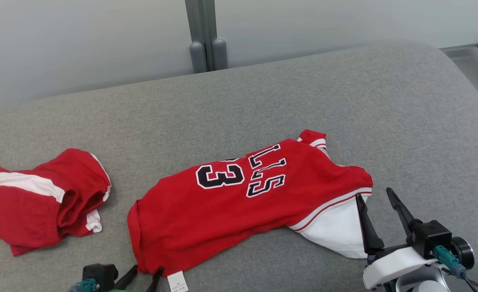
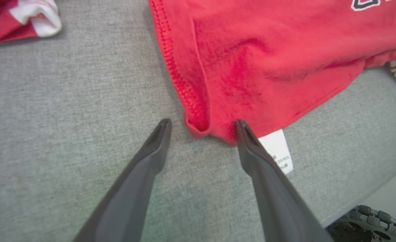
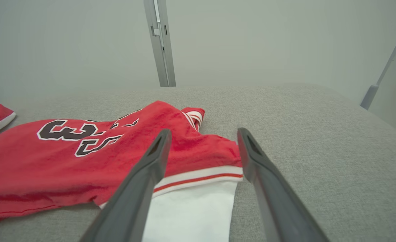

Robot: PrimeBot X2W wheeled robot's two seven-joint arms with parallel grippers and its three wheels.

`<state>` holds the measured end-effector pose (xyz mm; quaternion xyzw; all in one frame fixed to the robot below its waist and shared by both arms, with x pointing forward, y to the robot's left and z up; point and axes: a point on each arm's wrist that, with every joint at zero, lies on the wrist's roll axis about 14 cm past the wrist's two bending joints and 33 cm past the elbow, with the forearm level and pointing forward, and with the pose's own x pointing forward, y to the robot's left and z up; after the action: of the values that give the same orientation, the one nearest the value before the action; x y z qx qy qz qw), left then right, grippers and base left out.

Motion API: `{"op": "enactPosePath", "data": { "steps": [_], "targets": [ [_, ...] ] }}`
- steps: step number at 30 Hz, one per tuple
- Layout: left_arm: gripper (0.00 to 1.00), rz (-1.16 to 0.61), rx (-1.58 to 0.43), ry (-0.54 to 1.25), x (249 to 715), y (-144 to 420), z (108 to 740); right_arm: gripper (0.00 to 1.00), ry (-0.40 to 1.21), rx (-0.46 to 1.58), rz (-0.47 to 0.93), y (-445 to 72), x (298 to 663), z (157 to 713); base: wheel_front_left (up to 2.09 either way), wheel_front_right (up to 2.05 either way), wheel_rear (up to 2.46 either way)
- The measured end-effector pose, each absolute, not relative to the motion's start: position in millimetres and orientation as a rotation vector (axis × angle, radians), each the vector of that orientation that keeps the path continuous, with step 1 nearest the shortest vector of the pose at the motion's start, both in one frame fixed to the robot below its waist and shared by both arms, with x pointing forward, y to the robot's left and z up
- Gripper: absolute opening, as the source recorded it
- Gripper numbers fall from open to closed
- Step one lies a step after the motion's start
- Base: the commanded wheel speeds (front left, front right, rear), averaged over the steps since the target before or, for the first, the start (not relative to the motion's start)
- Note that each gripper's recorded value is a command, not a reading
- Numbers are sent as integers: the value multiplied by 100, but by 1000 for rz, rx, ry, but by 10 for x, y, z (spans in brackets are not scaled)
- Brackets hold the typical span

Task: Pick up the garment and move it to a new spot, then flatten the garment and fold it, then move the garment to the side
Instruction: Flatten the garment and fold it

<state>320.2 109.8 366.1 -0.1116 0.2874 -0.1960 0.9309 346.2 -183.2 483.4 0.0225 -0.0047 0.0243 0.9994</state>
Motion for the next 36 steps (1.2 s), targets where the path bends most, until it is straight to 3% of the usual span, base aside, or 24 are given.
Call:
{"op": "enactPosePath", "data": {
  "steps": [2, 4, 5, 14, 17, 19, 20, 21, 22, 28, 36],
  "targets": [
    [50, -412, -220, 582, 3243, 1077, 3655, 100, -3, 43, 40, -1860, 3457, 4816, 0, 0, 0],
    [4, -426, -210, 585, 3255, 1054, 3638, 100, 0, 43, 34, -1878, 3454, 4806, 0, 0, 0],
    [0, -433, -212, 583, 3258, 1036, 3638, 100, 2, 42, 30, -1891, 3454, 4800, 0, 0, 0],
    [0, -442, -341, 692, 3001, 1058, 3675, 100, 6, 50, 43, -1851, 3467, 4782, 0, 0, 0],
    [37, -424, -375, 687, 2991, 1168, 3816, 100, 4, 60, 66, -1775, 3505, 4786, 0, 0, 0],
    [44, -414, -423, 699, 2950, 1193, 3897, 100, 5, 67, 80, -1728, 3526, 4784, 0, 0, 0],
    [55, -405, -468, 716, 2908, 1183, 3922, 100, 5, 70, 85, -1709, 3537, 4782, 0, 0, 0],
    [87, -390, -517, 747, 2857, 1175, 3919, 100, 6, 71, 89, -1696, 3552, 4782, 0, 0, 0],
    [99, -377, -522, 779, 2808, 1197, 3887, 100, 6, 73, 92, -1686, 3569, 4781, 0, 0, 0],
    [100, -206, -491, 877, 2727, 1548, 3632, 100, 11, 85, 90, -1687, 3615, 4765, 0, 0, 0],
    [100, -164, -519, 767, 2893, 1659, 3784, 100, 14, 82, 58, -1789, 3571, 4752, 0, 0, 0]
  ]
}}
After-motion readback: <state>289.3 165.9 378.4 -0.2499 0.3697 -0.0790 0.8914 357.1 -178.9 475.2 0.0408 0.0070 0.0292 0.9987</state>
